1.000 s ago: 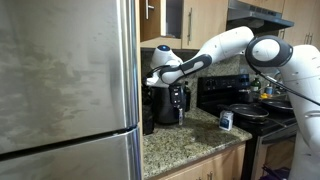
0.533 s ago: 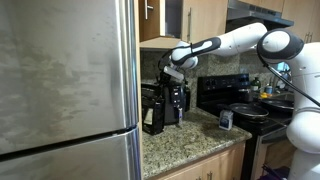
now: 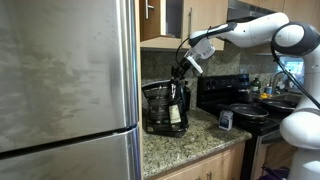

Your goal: Move the black packet to the right and then put it back in the left corner

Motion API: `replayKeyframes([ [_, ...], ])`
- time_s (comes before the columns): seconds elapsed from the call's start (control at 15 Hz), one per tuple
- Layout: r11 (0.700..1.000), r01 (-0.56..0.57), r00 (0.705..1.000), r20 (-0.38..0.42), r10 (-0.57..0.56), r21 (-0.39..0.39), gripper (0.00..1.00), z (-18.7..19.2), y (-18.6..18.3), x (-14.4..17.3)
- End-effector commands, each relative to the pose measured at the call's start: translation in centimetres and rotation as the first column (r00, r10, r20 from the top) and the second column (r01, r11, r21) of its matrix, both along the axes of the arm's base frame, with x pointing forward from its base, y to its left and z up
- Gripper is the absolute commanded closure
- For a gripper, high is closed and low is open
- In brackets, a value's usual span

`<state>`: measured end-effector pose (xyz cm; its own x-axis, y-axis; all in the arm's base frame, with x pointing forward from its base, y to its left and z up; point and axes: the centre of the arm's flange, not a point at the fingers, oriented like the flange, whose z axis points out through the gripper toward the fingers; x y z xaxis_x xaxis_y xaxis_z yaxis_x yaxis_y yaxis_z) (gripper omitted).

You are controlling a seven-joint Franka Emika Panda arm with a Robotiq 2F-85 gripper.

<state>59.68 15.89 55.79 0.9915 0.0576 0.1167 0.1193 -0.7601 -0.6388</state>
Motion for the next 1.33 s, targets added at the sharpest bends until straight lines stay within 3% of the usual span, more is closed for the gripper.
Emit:
replayKeyframes([
  [0.0, 0.996, -0.088, 0.996, 0.013, 0.088, 0.030, 0.99, 5.3, -4.2, -6.2],
  [0.27, 0.991, -0.128, 0.992, 0.014, 0.128, 0.037, 0.99, 10.0, -8.3, -11.6],
  [0.53, 0.995, -0.057, 0.998, 0.020, 0.055, 0.079, 0.99, 14.1, -11.5, -15.0],
  [0.6, 0.994, -0.033, 0.999, 0.026, 0.031, 0.101, 0.99, 16.3, -13.6, -17.3],
  [0.8, 0.989, 0.081, 0.996, 0.024, -0.085, 0.126, 0.99, 18.4, -17.0, -18.8],
  [1.07, 0.953, 0.268, 0.963, -0.009, -0.269, 0.143, 0.99, 20.2, -19.2, -20.7],
  [1.13, 0.943, 0.310, 0.950, -0.015, -0.311, 0.119, 0.99, 21.5, -22.2, -21.3],
  [1.27, 0.914, 0.391, 0.920, -0.006, -0.393, 0.106, 0.99, 22.3, -24.3, -22.1],
])
